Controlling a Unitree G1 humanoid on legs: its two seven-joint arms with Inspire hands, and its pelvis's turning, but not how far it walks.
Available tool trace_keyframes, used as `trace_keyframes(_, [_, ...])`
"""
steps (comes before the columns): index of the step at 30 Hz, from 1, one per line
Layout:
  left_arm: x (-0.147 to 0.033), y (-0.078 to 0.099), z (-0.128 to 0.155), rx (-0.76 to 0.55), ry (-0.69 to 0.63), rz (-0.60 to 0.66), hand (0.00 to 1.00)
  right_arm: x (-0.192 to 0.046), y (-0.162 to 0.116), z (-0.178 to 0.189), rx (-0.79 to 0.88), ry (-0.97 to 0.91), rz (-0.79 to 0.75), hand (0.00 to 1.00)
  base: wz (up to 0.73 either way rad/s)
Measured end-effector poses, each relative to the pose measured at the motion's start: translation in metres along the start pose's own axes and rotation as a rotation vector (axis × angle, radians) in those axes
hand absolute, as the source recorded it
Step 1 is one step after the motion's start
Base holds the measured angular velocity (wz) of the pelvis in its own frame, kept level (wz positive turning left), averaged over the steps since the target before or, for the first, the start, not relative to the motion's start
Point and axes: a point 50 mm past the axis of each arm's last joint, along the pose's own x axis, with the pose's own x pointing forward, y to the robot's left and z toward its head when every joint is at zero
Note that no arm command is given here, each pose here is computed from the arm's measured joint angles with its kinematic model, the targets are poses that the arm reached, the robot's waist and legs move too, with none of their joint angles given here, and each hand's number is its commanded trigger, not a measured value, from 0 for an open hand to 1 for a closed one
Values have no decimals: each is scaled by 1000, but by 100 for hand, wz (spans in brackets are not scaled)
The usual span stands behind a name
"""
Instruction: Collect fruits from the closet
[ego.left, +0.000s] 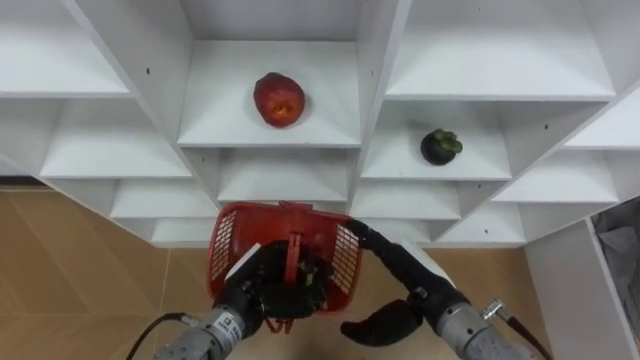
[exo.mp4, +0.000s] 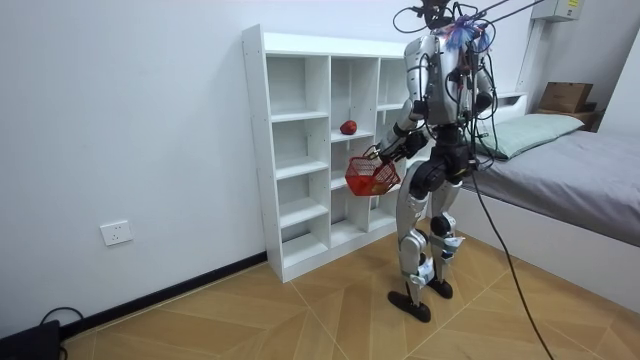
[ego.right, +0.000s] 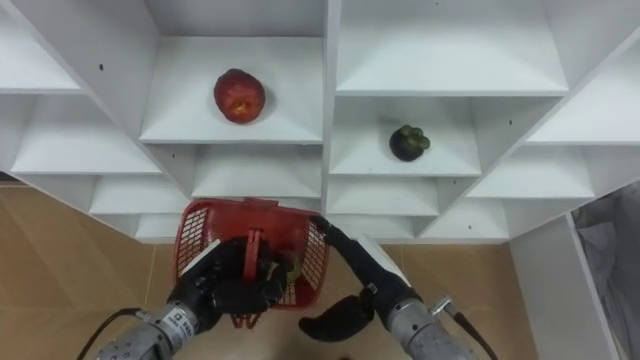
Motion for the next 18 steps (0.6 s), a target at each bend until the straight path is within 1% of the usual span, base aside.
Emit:
trace_keyframes(4, [-2, 3, -2, 19, 13, 21, 100, -1, -1, 1, -10, 0, -1, 0, 2])
trace_keyframes(6, [-3, 9, -1, 52, 13, 48, 100, -1, -4, 12, -25, -39, -8, 0, 0])
trace_keyframes(9, [-5, 12, -2, 70, 21, 80, 100, -1, -6, 19, -35, -69, -13, 0, 2])
trace_keyframes(18, [-11, 19, -10, 60, 44, 145, 100, 0, -7, 25, -42, -94, -16, 0, 4])
